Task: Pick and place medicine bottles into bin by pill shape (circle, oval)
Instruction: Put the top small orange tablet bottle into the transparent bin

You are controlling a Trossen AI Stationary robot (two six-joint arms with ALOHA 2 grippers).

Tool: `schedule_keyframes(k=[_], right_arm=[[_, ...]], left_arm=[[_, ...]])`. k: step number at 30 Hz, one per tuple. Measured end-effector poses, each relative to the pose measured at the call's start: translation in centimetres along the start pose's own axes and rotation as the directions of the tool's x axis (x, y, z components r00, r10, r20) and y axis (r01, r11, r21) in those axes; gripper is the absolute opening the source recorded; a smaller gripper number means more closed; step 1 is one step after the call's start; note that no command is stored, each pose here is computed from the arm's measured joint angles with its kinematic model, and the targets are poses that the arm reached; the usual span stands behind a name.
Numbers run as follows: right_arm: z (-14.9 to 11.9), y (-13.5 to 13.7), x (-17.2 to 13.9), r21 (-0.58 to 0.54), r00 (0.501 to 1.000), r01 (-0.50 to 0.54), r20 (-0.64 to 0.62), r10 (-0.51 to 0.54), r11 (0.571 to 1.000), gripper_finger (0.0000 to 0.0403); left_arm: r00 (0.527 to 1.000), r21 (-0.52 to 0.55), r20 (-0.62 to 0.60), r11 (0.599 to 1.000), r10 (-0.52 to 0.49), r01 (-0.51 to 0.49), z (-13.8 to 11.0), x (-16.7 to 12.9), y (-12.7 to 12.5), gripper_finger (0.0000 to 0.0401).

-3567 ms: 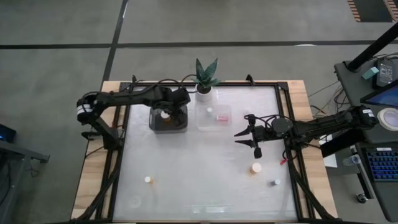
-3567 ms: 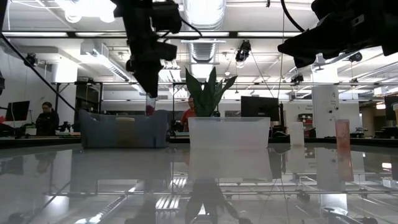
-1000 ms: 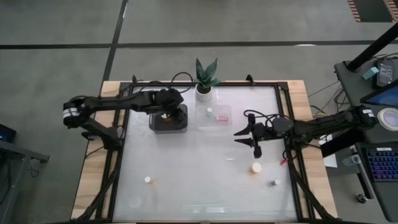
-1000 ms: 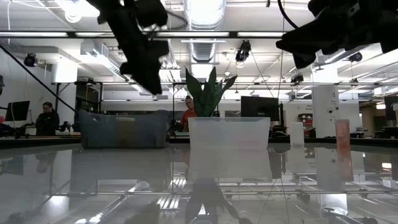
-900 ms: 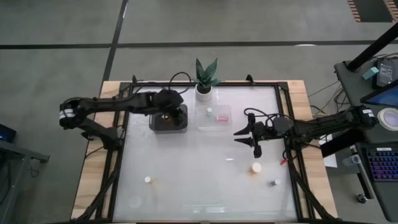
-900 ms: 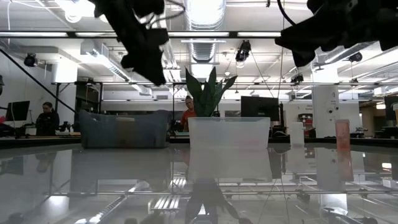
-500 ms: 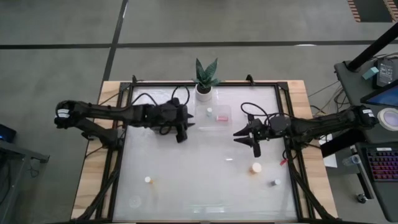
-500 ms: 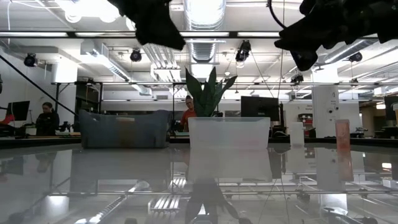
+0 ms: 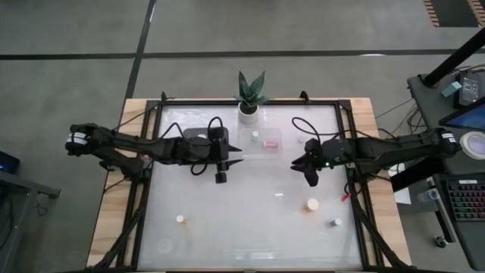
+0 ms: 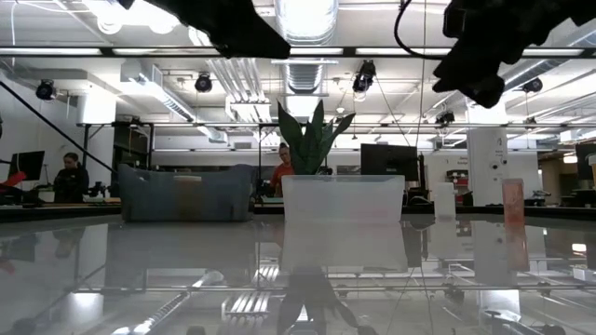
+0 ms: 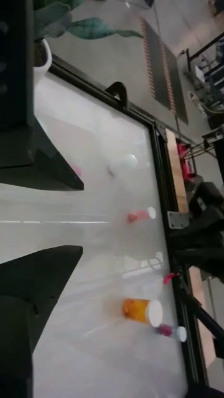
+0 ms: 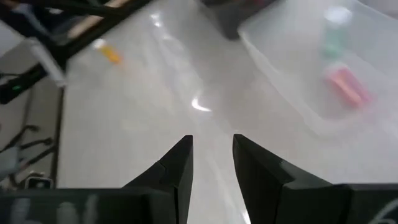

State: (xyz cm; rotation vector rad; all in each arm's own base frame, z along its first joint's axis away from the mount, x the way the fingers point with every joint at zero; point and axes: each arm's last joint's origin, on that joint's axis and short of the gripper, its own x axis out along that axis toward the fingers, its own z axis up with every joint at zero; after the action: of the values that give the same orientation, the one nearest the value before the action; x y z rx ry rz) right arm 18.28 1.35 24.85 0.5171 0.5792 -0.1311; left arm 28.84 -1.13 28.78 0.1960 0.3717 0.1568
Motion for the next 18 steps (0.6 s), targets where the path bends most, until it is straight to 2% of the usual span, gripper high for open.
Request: schedule_keyframes(k=[4, 7, 14, 18], right_arm=[[0.0, -0.2, -0.8, 0.084, 0.990, 0.121, -0.077, -0.114, 0.989, 0.0105], [-0.1, -0.5, -1.5, 0.154, 0.970, 0.225, -0.132, -0.205, 0.962, 0.0105], [-0.4, -1.9, -2.5, 0.324, 0.910, 0.402, -0.244, -0.335, 0.856, 0.0105], [-0.7, -2.9, -2.9, 0.391, 0.861, 0.501, -0.313, -0.400, 0.772, 0.0105]], left_arm=[[1.000, 0.023, 0.010, 1.000, 0.002, -0.002, -0.8, -0.3, 0.0, 0.0138], [1.000, 0.046, 0.008, 0.999, 0.002, -0.002, -1.3, -0.6, 0.0, 0.0138], [0.999, 0.145, 0.042, 0.989, 0.016, -0.022, -2.0, -1.5, 0.4, 0.0138], [0.997, 0.186, 0.066, 0.981, 0.042, -0.054, -2.4, -2.3, 1.1, 0.0138]])
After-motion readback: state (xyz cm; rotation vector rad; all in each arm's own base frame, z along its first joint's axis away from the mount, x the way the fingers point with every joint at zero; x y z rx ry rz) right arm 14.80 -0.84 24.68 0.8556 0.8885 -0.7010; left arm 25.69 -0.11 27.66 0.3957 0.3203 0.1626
